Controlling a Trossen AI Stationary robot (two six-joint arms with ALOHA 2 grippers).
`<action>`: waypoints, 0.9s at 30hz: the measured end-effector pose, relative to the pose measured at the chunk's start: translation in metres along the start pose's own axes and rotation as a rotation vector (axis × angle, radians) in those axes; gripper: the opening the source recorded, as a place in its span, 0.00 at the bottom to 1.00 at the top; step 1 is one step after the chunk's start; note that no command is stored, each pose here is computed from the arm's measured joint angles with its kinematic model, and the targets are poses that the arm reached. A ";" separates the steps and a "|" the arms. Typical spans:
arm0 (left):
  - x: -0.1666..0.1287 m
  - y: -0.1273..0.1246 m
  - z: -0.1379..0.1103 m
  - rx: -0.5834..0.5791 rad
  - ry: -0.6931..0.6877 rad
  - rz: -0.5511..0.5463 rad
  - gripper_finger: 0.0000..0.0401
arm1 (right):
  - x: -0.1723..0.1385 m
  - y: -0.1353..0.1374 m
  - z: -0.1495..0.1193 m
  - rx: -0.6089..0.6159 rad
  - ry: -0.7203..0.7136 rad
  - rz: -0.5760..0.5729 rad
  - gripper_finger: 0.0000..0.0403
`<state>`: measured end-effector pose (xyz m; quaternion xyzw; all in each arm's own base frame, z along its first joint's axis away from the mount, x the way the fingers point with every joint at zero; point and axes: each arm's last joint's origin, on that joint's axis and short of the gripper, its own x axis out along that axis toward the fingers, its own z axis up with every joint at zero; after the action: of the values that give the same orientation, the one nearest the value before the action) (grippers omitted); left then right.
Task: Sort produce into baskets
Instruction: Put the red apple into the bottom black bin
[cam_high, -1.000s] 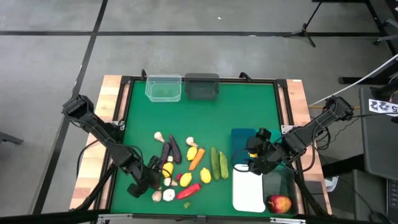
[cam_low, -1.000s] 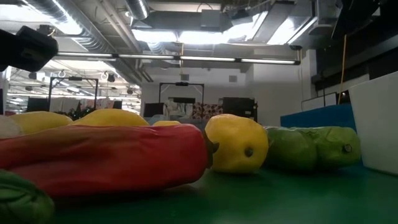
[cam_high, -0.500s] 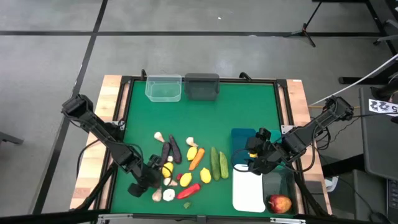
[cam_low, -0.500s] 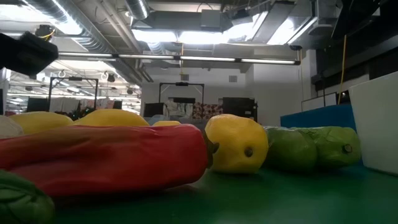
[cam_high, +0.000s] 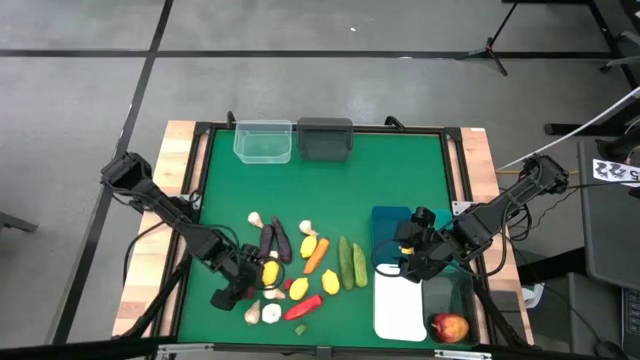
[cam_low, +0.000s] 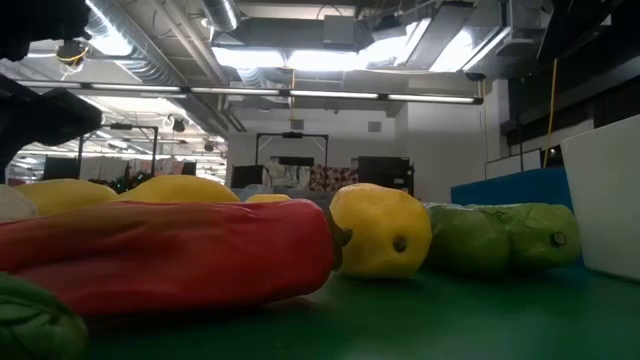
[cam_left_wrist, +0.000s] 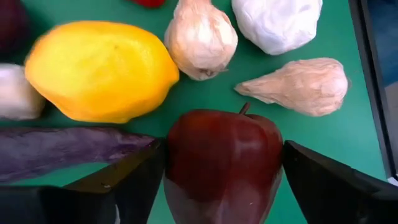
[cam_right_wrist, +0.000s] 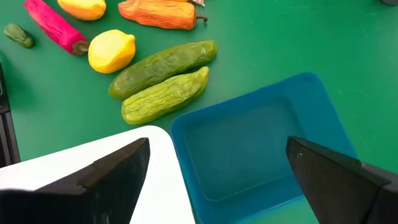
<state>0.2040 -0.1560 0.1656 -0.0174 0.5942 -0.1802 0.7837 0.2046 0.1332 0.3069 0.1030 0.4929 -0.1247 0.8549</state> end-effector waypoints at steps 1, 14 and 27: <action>0.000 0.000 0.000 -0.003 0.003 -0.001 0.81 | 0.000 0.000 0.000 0.000 0.000 0.000 0.93; 0.009 0.001 -0.003 -0.025 0.040 -0.028 0.76 | 0.000 0.000 0.000 -0.001 0.000 0.000 0.93; -0.010 0.011 0.016 -0.080 0.028 0.028 0.71 | 0.000 -0.001 0.003 -0.043 -0.094 -0.067 0.93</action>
<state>0.2192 -0.1459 0.1767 -0.0380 0.6121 -0.1456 0.7764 0.2067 0.1311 0.3086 0.0620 0.4580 -0.1473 0.8745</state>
